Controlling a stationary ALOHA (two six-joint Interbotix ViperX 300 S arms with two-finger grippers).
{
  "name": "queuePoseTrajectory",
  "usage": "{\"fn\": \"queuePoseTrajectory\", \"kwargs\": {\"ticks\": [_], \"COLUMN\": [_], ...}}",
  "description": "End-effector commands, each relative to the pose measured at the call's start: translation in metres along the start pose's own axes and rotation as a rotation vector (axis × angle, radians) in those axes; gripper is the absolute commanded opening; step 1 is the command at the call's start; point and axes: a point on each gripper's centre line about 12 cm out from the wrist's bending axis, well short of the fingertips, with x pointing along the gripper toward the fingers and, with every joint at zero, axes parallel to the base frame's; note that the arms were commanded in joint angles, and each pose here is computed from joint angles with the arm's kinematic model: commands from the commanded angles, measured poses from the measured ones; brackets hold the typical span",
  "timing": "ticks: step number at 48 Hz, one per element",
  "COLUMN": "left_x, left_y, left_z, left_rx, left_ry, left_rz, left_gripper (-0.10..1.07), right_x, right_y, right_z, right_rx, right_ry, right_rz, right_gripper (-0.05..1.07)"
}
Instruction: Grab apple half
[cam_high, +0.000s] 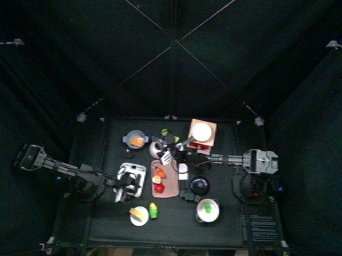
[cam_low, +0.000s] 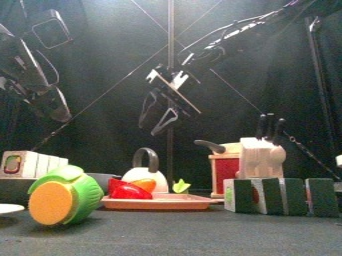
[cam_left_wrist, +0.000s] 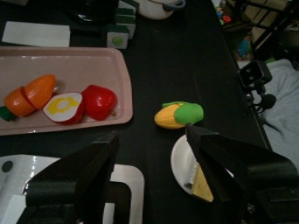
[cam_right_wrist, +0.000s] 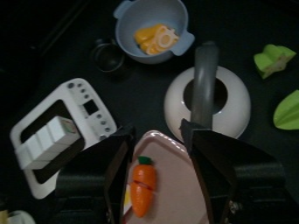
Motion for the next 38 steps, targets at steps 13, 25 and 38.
{"fn": "queuePoseTrajectory", "kwargs": {"ticks": [13, 25, 38], "left_x": [-0.003, -0.003, -0.005], "left_y": [-0.002, 0.000, 0.025], "left_z": [0.018, 0.033, 0.039], "left_rx": [0.032, 0.024, -0.020], "left_ry": [-0.090, -0.143, -0.178], "left_rz": [-0.017, -0.011, 0.078], "left_gripper": [0.95, 0.95, 0.95], "right_x": [-0.063, -0.084, -0.101], "right_y": [0.015, -0.004, -0.026], "right_z": [0.012, 0.009, 0.025], "right_rx": [0.003, -0.008, 0.013], "right_ry": [-0.124, -0.171, -0.255], "right_rz": [0.286, 0.366, 0.415], "right_gripper": [0.82, 0.82, 0.82]}}
